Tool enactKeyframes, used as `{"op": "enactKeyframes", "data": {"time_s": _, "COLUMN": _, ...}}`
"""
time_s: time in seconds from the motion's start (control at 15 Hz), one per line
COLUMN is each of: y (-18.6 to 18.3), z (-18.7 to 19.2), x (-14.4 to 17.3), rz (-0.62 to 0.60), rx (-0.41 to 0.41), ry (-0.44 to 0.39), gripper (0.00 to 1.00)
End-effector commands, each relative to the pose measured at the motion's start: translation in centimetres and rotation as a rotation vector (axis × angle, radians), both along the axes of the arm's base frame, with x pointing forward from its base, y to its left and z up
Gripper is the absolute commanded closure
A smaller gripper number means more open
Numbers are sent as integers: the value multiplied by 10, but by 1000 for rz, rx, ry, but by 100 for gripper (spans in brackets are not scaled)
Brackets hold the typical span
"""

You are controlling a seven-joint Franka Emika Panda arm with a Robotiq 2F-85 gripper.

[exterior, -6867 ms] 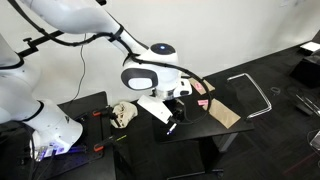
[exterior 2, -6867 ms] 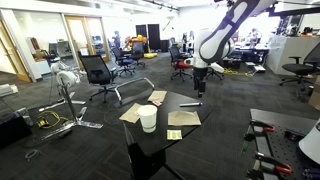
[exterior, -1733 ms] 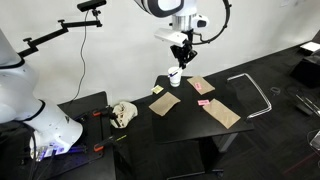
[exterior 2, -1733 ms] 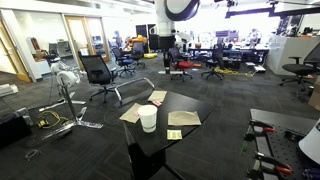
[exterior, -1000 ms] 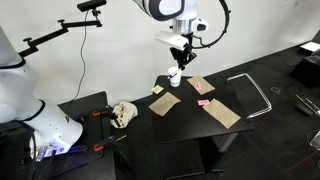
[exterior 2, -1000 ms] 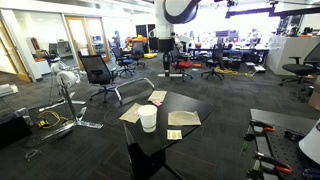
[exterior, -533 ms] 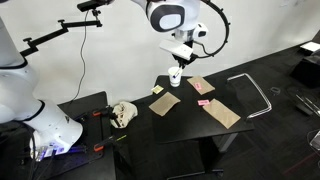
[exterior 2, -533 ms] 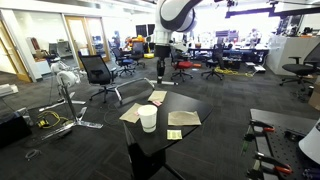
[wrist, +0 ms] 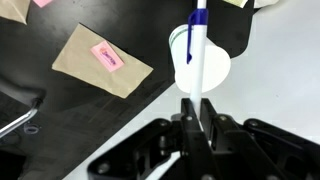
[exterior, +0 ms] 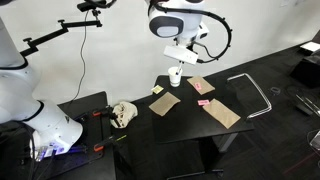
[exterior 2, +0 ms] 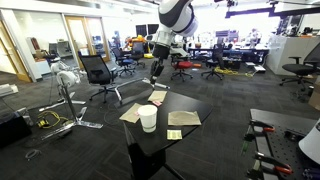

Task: Put the pen inside the white cup

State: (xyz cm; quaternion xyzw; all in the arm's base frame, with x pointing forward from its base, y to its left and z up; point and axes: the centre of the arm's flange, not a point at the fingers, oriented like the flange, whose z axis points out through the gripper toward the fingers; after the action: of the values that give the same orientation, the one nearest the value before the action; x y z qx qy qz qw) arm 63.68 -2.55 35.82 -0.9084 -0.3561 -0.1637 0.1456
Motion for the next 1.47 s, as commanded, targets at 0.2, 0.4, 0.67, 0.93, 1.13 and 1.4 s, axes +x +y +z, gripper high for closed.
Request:
{"op": "enactKeyframes", "data": {"time_s": 0.2, "y": -8, "z": 3, "x": -3, "rz": 155, "rx": 145, "ry": -137, "gripper": 97}}
{"op": "enactKeyframes", "data": {"time_s": 0.4, "y": -8, "z": 3, "x": -4, "rz": 222, "rx": 209, "ry": -196, "gripper": 97}}
{"op": "enactKeyframes", "data": {"time_s": 0.67, "y": -7, "z": 3, "x": -5, "rz": 315, "rx": 330, "ry": -255, "gripper": 97}}
{"op": "enactKeyframes", "data": {"time_s": 0.93, "y": -6, "z": 3, "x": -9, "rz": 428, "rx": 447, "ry": -296, "gripper": 97}}
{"op": "enactKeyframes", "data": {"time_s": 1.13, "y": -6, "z": 2, "x": -12, "rz": 531, "rx": 510, "ry": -331, "gripper": 97}}
{"op": "enactKeyframes", "data": {"time_s": 1.4, "y": -4, "z": -6, "x": -14, "rz": 678, "rx": 560, "ry": -406, "gripper": 97}}
